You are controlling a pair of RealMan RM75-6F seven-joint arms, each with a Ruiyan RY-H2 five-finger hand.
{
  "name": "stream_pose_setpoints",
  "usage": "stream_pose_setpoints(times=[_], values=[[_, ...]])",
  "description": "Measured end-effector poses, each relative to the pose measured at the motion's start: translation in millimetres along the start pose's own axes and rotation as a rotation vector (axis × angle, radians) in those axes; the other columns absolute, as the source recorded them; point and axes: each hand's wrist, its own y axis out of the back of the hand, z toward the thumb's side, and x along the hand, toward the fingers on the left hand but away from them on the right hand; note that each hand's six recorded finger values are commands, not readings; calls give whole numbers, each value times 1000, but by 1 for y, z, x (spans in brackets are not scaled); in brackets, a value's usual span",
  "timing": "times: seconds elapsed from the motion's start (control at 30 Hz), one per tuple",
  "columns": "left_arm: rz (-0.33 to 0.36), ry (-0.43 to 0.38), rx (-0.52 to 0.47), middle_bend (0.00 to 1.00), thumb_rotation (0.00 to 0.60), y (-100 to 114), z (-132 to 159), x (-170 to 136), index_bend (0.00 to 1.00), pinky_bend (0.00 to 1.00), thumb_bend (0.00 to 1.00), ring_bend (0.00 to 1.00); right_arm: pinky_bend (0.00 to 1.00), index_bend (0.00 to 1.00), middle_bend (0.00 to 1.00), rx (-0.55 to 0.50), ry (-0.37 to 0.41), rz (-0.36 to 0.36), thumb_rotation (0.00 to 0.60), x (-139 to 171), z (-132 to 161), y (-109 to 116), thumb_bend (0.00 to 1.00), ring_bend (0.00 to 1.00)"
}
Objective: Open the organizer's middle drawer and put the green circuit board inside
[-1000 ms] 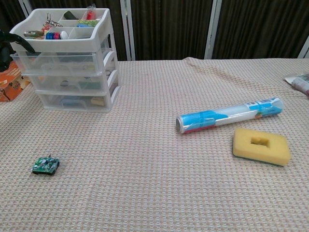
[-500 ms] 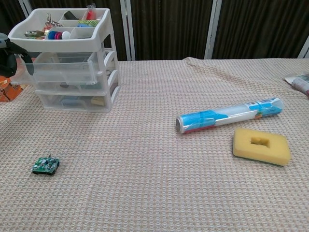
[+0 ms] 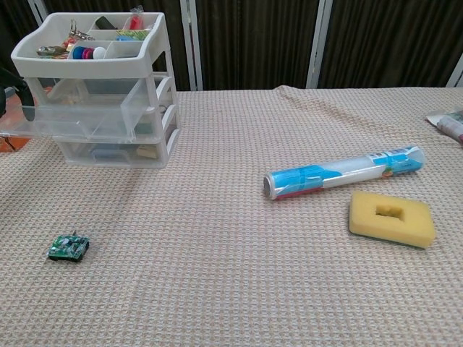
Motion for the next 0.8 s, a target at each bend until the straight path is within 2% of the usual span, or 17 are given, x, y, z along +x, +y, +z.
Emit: stream_pose_setpoints(times=[0.1,0.13,0.2,0.27,0.37,0.4,0.5,0.67,0.8], values=[[-10,-1,2,960,600,-2,-4,-4,456,657,992,842,0,105,0,0,-2,0,600,0,0,0,0,0],[-11,-1,3,954,600,-2,-5,-4,434,657,962,836,0,105,0,1,-3,0,600,0,0,0,0,0],[-9,-2,0,925,600,-1,-6,-5,349,657,794,808,0,105,0,0,-3,0,600,0,0,0,0,0],[3,-5,-6,891,600,0,-6,-6,232,656,508,774,0,105,0,1,-3,-1,600,0,0,0,0,0],[30,-11,-6,876,600,4,-8,-7,144,656,267,759,0,105,0,1,-4,-2,600,0,0,0,0,0],[39,-14,0,871,600,5,-8,-7,126,656,218,755,0,105,0,1,-4,-3,600,0,0,0,0,0],[69,-24,31,838,600,9,-9,-9,110,652,145,724,0,105,0,1,-5,-1,600,0,0,0,0,0],[148,-52,91,677,600,17,-8,-19,111,560,142,573,0,105,0,1,-4,-2,600,0,-1,0,0,0],[185,-76,110,550,600,18,-6,-30,111,479,141,481,0,105,0,1,-5,-2,600,0,-1,0,0,0]])
